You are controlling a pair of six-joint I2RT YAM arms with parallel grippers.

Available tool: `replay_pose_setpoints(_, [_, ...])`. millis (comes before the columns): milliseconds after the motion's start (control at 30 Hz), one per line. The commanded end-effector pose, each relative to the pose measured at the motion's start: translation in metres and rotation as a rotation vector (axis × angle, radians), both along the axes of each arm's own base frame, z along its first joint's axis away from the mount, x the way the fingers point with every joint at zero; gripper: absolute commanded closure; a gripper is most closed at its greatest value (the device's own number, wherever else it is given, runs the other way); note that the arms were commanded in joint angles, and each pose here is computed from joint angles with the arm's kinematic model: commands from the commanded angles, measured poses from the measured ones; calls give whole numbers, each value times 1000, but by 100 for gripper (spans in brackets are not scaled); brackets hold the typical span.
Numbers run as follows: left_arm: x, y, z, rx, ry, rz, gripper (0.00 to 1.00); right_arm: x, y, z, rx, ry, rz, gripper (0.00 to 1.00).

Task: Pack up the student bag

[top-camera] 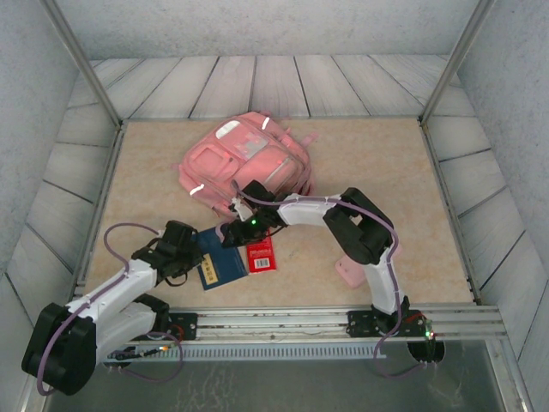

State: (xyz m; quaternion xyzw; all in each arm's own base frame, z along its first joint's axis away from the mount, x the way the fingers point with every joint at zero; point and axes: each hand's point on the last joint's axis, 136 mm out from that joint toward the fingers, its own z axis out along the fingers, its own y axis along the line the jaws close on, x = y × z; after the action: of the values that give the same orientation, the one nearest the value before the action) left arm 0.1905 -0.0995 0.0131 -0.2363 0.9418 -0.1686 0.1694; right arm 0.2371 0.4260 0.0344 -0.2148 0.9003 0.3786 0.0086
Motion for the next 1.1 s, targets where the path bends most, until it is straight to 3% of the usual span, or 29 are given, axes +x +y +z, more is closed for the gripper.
replay_pose_setpoints(0, [-22, -1, -21, -20, 86, -23, 80, -22, 32, 32, 196, 110, 61, 44])
replay_pose_setpoints(267, [-25, -1, -24, -21, 90, -26, 80, -18, 36, 99, 466, 135, 49, 46])
replay_pose_setpoints(400, [-23, -1, -23, -21, 87, -28, 79, -17, 30, 108, 531, 158, 45, 50])
replay_pose_setpoints(567, [-21, -3, -21, -33, 73, -29, 77, -16, 27, 93, 478, 149, 25, 58])
replay_pose_setpoints(867, [-12, -12, -9, -63, 23, -68, 71, -3, 14, 58, 261, 46, -7, 79])
replay_pose_setpoints(1067, [7, -24, 22, -74, -67, -148, 59, 2, -5, 59, 175, -39, 18, 91])
